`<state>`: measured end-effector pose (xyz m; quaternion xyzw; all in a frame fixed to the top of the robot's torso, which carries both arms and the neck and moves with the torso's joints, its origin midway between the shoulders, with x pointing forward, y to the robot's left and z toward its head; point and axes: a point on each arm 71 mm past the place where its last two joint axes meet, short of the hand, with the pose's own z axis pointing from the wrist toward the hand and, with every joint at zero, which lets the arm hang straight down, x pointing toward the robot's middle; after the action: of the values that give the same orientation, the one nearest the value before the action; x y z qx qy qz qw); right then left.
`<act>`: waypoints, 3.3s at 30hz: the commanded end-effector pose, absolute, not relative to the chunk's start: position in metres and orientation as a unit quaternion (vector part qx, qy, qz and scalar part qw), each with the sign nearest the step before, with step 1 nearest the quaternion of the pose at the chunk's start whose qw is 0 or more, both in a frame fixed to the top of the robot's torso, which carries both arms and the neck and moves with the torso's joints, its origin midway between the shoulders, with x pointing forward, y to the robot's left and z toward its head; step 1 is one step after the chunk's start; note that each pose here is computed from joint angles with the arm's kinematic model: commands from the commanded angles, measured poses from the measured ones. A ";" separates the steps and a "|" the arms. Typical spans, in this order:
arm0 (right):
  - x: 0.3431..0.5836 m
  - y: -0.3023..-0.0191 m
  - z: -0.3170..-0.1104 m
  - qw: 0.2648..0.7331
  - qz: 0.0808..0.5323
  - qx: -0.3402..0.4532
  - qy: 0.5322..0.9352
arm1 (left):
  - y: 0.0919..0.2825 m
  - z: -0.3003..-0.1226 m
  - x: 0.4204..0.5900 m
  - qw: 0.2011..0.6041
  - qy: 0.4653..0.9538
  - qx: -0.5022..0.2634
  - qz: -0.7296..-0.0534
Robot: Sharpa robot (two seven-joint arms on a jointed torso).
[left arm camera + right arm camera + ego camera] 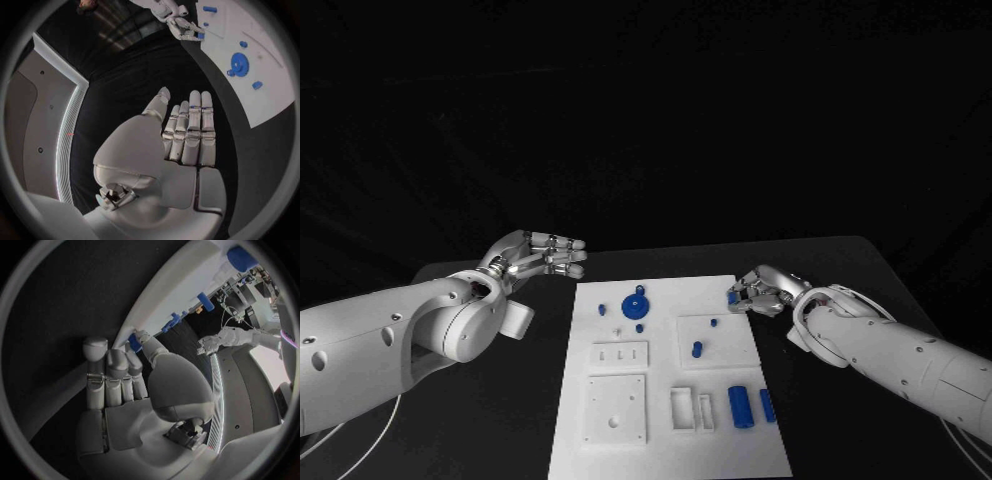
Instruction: Assemble the parts on the task board
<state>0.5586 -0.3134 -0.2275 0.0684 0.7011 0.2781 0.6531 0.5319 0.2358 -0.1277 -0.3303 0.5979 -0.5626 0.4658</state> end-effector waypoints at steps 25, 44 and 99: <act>0.567 -0.269 -0.178 0.664 0.282 0.064 0.689 | 0.218 -0.139 0.536 0.450 0.694 -0.306 -0.471; 0.556 -0.161 -0.167 0.617 0.308 -0.020 0.724 | 0.178 -0.147 0.549 0.386 0.802 -0.261 -0.375; 0.537 -0.096 -0.168 0.585 0.339 -0.071 0.733 | 0.148 -0.155 0.548 0.380 0.848 -0.197 -0.313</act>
<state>0.5379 -0.0976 -0.1671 -0.0634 0.7286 0.3417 0.5902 0.5487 0.1504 -0.1551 -0.2039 0.8440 -0.3149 0.3834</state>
